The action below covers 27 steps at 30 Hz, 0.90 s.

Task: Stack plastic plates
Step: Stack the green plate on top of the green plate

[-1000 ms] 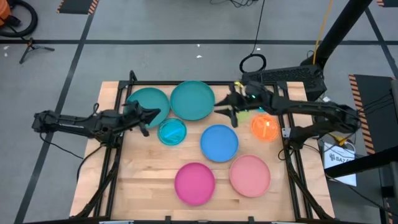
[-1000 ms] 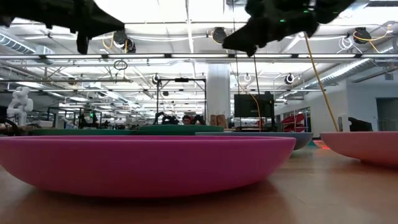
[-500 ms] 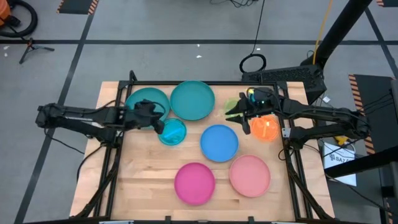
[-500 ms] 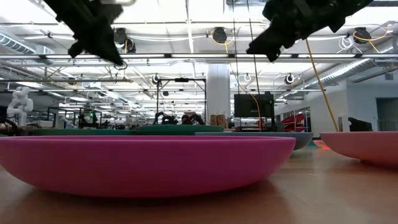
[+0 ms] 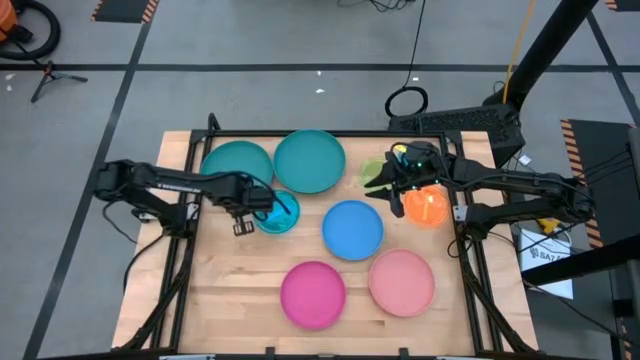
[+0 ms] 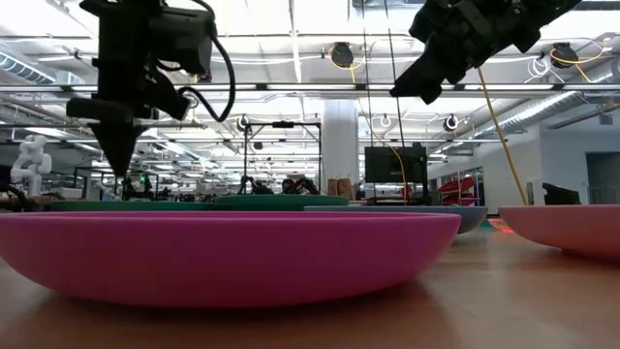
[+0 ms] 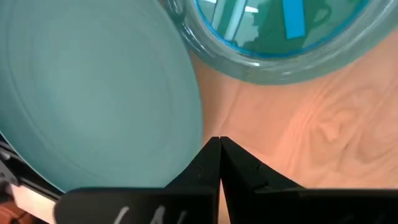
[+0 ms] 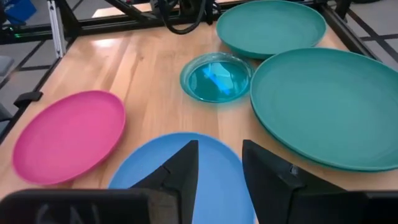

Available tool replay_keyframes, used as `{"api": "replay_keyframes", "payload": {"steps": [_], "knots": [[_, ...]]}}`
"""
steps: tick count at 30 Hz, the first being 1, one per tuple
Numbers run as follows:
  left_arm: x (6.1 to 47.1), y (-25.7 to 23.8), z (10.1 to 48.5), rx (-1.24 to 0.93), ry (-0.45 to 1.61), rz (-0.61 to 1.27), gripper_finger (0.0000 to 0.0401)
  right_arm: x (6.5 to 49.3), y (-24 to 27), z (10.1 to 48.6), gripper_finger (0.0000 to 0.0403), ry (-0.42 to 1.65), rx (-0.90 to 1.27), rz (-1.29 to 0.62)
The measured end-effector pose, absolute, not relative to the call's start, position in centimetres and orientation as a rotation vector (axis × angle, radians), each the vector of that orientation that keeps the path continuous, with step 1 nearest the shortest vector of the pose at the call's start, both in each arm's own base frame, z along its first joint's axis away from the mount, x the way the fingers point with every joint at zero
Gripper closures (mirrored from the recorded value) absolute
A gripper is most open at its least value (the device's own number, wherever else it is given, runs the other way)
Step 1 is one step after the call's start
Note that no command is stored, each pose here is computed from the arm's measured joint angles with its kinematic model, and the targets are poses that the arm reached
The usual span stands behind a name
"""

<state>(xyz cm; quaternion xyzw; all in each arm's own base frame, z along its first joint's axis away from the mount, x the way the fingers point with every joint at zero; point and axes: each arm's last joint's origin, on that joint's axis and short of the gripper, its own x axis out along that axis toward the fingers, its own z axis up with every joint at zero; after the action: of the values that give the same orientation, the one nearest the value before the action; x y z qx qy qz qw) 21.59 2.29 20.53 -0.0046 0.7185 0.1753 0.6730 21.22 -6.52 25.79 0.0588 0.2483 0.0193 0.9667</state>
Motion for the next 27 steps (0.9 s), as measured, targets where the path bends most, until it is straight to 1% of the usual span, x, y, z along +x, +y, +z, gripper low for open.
{"api": "replay_keyframes", "payload": {"steps": [4,7,9,15,18,21,27], "knots": [[21.5,2.9,20.7,0.040,1.617,0.408,0.0388,21.2,-6.5,25.7,0.0287,0.508,0.126,0.039],[21.4,3.3,20.7,0.046,1.615,0.408,0.0368,21.1,-6.5,25.5,0.0287,0.515,0.128,0.039],[21.4,3.3,20.7,0.048,1.615,0.413,0.0343,21.1,-6.5,25.2,0.0287,0.524,0.130,0.040],[21.5,3.2,20.8,0.064,1.603,0.438,0.0252,21.1,-6.5,25.2,0.0287,0.521,0.125,0.041],[21.7,3.1,20.7,0.064,1.583,0.436,0.0220,21.1,-6.5,25.2,0.0287,0.521,0.125,0.041],[21.9,3.1,20.7,0.051,1.560,0.448,0.0207,21.1,-6.5,25.2,0.0287,0.522,0.125,0.041],[21.7,3.1,19.4,0.033,1.539,0.453,0.0206,21.1,-6.5,25.2,0.0287,0.522,0.125,0.041]]}}
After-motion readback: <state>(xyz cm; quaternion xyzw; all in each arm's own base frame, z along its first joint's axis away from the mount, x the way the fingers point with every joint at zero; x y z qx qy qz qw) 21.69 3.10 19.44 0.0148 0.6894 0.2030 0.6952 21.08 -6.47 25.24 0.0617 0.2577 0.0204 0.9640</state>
